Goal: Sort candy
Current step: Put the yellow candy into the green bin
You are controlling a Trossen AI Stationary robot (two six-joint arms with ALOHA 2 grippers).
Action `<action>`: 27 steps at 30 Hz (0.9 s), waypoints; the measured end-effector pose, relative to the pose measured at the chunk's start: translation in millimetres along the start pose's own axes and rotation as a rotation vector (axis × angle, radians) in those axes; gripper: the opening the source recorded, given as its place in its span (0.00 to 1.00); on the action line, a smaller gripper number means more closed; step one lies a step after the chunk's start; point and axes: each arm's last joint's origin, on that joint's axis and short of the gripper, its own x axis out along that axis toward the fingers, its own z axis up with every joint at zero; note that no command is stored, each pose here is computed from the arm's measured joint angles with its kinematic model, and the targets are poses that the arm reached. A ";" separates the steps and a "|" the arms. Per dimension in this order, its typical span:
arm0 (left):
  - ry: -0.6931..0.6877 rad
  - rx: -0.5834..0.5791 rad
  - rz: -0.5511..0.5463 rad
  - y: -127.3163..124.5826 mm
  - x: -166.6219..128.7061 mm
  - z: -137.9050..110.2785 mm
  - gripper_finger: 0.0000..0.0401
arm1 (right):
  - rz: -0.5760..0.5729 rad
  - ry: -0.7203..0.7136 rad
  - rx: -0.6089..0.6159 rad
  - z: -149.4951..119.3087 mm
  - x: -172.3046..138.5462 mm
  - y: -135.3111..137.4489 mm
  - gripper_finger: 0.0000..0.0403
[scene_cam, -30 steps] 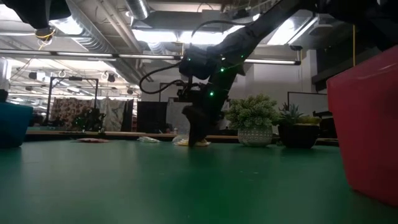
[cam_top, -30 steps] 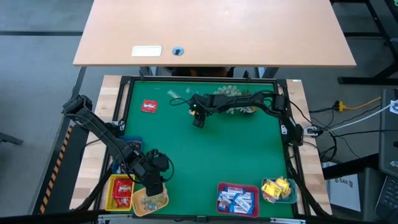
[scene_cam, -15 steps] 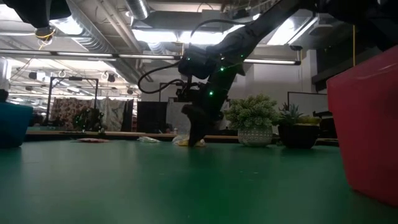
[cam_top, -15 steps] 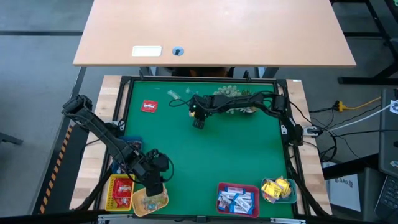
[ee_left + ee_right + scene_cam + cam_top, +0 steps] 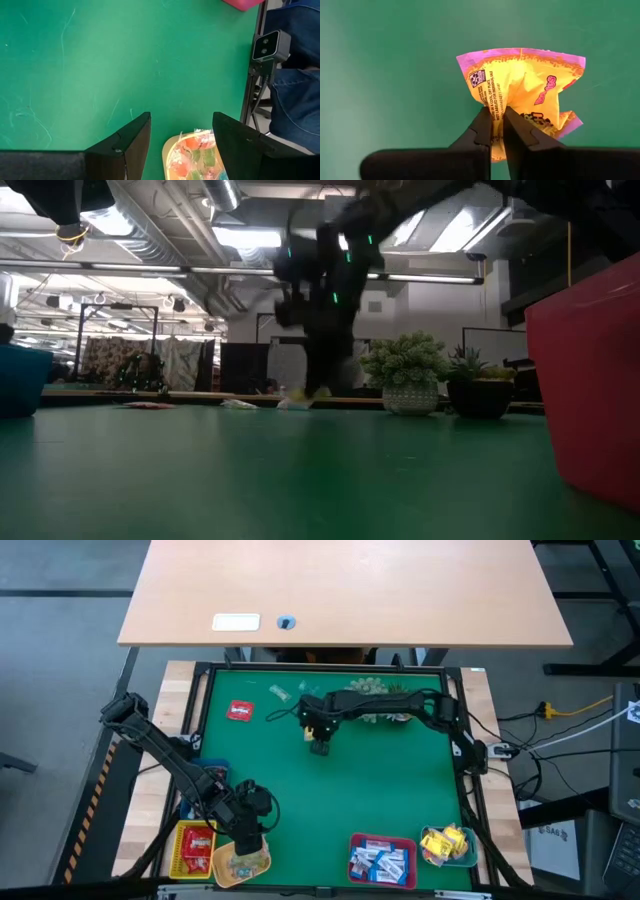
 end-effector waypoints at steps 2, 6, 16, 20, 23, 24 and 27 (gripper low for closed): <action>-0.003 0.000 0.002 0.1 0.0 0.1 0.50 | 0.037 0.039 -0.025 4.0 -15.8 15.8 0.05; -0.003 0.000 0.002 0.1 0.0 0.1 0.50 | 0.097 0.108 -0.099 8.6 -50.6 57.9 0.05; -0.014 0.000 0.010 0.3 0.0 0.4 0.50 | 0.169 0.155 -0.357 -16.0 -140.3 179.2 0.05; -0.015 0.004 0.009 -0.6 -0.3 -0.7 0.50 | 0.187 0.210 -0.458 -49.6 -157.2 218.4 0.05; -0.015 0.009 0.003 -2.1 -0.8 -2.2 0.50 | 0.189 0.246 -0.469 -74.8 -163.1 246.8 0.05; -0.016 0.011 -0.001 -2.8 -1.0 -2.7 0.50 | 0.187 0.261 -0.473 -83.8 -163.9 256.5 0.05; -0.018 0.020 -0.010 -5.3 -1.8 -5.2 0.50 | 0.188 0.295 -0.493 -111.5 -166.4 286.3 0.05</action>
